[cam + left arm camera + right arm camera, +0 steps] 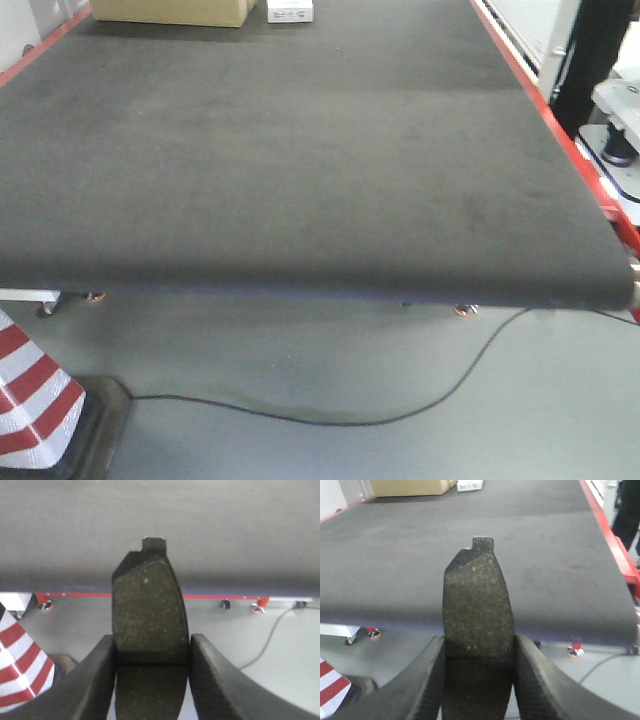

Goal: Move and align brake pads A on conveyor
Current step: 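Drive up to the dark grey conveyor belt, pads held above it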

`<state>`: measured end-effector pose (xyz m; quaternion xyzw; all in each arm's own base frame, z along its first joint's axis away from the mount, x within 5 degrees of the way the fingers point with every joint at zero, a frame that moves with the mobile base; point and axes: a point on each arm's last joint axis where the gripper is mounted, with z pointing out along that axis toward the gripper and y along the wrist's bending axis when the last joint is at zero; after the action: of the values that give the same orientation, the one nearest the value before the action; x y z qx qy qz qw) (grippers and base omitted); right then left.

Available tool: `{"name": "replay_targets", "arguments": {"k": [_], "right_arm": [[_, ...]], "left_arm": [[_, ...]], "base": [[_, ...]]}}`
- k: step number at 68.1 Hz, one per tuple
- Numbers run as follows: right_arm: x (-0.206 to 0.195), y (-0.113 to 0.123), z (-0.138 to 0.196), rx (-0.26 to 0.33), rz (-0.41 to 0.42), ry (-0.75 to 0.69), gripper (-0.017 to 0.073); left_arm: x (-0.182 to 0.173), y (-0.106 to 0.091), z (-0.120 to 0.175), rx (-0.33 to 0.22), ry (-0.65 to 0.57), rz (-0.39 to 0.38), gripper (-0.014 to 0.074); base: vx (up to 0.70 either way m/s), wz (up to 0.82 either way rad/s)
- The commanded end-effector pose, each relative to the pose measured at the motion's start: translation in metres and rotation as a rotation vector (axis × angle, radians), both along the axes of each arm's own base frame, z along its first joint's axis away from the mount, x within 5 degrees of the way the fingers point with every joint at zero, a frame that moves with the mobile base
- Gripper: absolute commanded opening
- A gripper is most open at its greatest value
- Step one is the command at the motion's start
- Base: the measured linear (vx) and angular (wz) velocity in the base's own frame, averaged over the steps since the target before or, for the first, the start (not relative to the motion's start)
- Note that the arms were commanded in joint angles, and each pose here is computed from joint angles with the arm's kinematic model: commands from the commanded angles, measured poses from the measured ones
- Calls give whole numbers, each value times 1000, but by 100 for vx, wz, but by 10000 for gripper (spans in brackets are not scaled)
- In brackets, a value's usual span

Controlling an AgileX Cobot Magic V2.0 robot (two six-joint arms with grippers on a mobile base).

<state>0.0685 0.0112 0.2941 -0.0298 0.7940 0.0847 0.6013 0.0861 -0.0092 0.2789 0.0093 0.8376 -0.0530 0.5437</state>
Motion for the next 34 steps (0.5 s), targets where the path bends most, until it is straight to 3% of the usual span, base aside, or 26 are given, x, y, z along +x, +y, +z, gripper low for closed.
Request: {"name": "replay_targets", "arguments": {"k": [1,34], "right_arm": [[1,0,19,8,7,-124,-7],[1,0,19,8,7,-124,-7]], "left_arm": [[3,0,17,-29,-117,10,-6],[3,0,17,-29,-117,10,-6]], "base": [[30,11],[35,3]]}}
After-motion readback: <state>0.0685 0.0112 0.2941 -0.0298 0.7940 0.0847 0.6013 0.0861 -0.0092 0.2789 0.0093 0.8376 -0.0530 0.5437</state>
